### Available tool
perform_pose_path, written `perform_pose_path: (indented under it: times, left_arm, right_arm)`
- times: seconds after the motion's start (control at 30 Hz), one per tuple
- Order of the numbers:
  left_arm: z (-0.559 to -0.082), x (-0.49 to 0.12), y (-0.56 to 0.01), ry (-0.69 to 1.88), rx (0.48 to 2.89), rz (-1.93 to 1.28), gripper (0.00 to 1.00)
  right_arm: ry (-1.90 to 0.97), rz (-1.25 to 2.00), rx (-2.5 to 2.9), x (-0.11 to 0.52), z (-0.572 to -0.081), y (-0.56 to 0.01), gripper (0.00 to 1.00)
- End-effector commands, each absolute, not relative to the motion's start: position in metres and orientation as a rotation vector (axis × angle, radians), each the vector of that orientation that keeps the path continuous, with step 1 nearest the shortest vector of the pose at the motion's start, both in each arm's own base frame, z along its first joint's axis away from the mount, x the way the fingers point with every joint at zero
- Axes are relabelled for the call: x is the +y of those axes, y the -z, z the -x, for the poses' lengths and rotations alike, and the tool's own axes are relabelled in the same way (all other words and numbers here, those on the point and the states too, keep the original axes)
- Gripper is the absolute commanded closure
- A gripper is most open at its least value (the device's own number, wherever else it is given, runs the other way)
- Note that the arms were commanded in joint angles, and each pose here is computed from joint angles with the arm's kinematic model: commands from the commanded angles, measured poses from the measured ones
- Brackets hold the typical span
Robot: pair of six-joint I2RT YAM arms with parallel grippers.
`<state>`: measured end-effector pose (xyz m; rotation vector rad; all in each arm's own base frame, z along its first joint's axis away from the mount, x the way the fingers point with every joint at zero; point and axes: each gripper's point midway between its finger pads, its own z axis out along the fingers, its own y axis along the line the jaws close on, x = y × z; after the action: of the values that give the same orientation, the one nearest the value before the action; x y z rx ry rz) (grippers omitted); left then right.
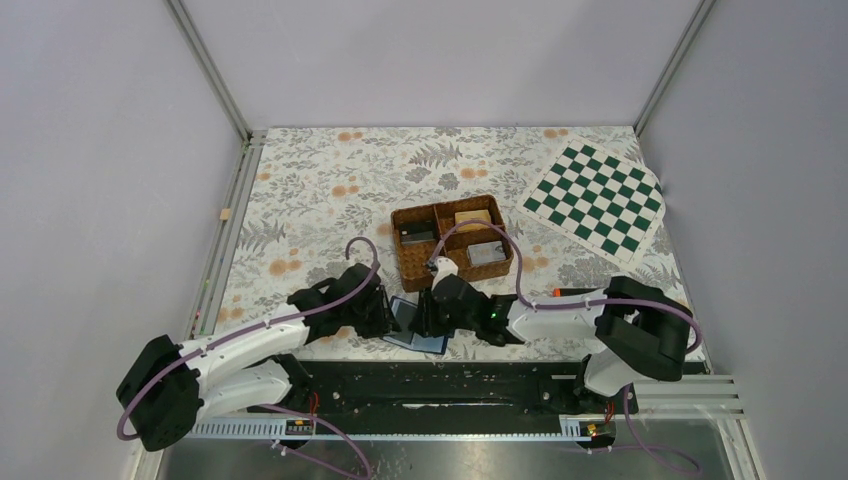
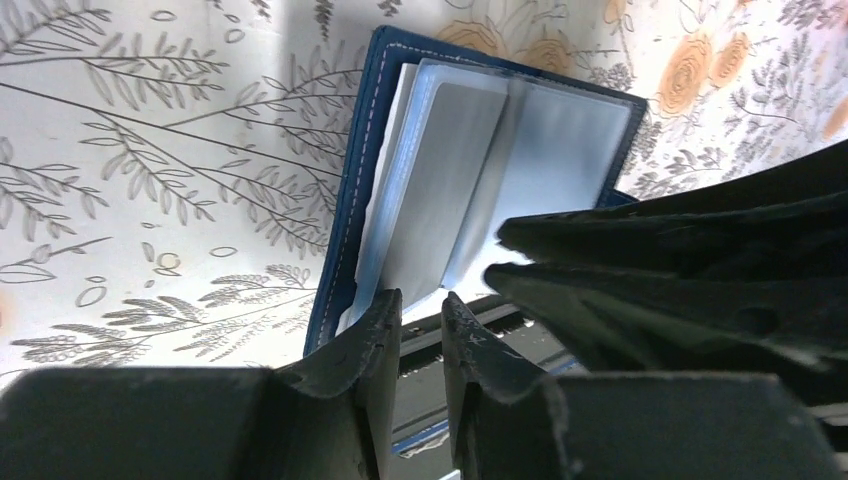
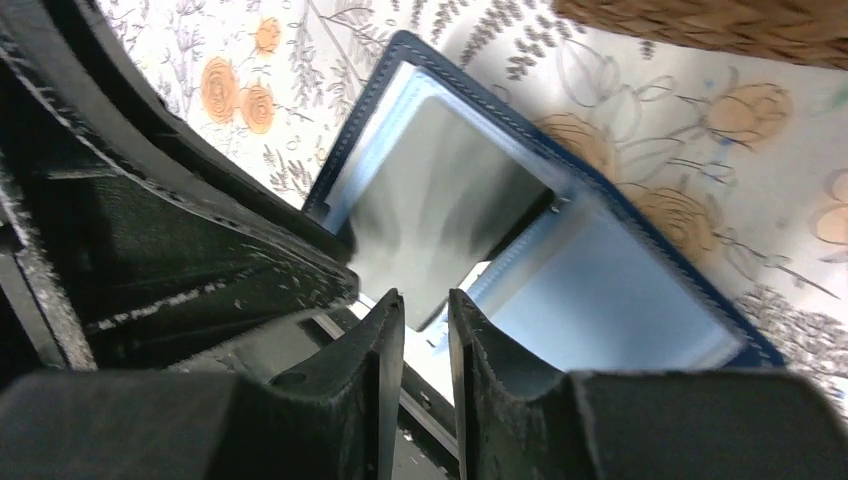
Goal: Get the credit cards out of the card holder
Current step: Open the card holder at the center of the board, then remove the credit card from the card holder.
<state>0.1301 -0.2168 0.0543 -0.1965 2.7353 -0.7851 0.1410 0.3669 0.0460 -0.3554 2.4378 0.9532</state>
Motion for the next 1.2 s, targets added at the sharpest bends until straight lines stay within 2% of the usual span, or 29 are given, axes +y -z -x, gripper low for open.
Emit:
perform_pose_path:
  times: [0.0,0.17,0.43,0.97,1.17]
  left_arm:
    - [-0.137,-0.201,-0.046,0.665,2.717,0.2,0.79]
    - [-0.127,-0.2,-0.027,0.685,2.755,0.222,0.8]
    - [-0.116,-0.203,-0.013,0.737,2.796,0.22,0.8]
    - [-0.107,-0.206,-0.021,0.863,2.759,0.249,0.8]
    - [-0.12,-0.212,-0.054,0.895,2.678,0.228,0.79]
  right_arm:
    - [-0.974,0.281,2.433,0.351,-0.149,-0.05,0.7]
    - [-1.06,0.188,2.435,0.345,-0.153,-0.052,0.65]
    - [-1.217,0.068,2.44,0.362,-0.149,-0.056,0.64]
    - [-1.037,-0.108,2.471,0.345,-0.167,-0.037,0.62]
    - [-1.035,-0.086,2.488,0.347,-0.165,-0.03,0.62]
